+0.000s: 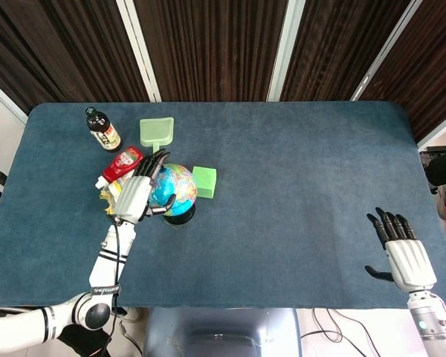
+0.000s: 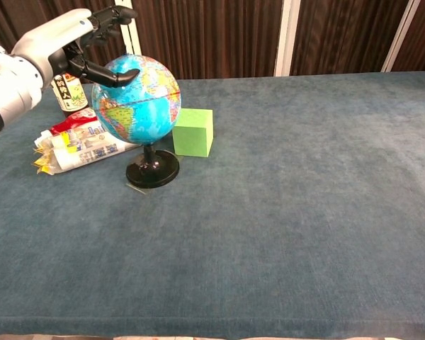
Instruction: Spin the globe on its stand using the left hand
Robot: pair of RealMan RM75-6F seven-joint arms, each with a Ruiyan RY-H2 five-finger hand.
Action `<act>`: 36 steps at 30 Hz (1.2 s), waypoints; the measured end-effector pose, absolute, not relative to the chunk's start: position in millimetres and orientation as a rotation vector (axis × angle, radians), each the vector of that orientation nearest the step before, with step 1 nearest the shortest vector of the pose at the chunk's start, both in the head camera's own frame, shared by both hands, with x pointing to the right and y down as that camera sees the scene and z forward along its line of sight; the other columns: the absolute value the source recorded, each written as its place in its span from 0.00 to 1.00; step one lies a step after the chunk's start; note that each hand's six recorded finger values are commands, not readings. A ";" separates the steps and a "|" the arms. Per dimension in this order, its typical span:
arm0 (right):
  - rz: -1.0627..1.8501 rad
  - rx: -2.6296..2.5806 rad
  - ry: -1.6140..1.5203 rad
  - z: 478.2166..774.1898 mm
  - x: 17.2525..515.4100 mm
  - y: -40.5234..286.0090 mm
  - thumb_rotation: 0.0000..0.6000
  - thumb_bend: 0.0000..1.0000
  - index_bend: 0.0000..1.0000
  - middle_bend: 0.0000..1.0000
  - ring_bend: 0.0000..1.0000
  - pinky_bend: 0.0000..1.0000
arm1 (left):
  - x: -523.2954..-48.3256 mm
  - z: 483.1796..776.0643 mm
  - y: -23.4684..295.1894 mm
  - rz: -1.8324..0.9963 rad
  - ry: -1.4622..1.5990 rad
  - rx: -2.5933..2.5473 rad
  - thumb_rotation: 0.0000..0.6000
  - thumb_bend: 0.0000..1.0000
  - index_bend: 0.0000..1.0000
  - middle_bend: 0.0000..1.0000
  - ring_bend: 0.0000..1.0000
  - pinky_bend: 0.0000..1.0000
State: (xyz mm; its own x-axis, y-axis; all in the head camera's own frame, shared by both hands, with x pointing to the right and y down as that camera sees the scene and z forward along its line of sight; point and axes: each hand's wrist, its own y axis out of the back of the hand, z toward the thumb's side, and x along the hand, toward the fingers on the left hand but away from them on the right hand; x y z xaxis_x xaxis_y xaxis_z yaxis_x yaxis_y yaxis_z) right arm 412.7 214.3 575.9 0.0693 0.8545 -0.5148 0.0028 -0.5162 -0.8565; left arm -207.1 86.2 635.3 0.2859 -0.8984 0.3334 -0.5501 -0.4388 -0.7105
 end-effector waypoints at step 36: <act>1.533 -1.635 -0.870 574.7 413.5 214.8 1.00 0.10 0.00 0.00 0.00 0.00 | -253.6 657.5 82.1 -1.118 1.351 -2.034 1.00 0.35 0.00 0.00 0.00 0.01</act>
State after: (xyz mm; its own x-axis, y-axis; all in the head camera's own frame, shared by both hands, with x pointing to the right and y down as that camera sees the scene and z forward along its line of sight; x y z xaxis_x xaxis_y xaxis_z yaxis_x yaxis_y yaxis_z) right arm 413.5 214.8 574.7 0.0646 0.8568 -0.5115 -0.0001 -0.5126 -0.8586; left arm -253.6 82.1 657.5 0.1910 -0.9065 0.3765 -0.5397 -0.4174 -0.7311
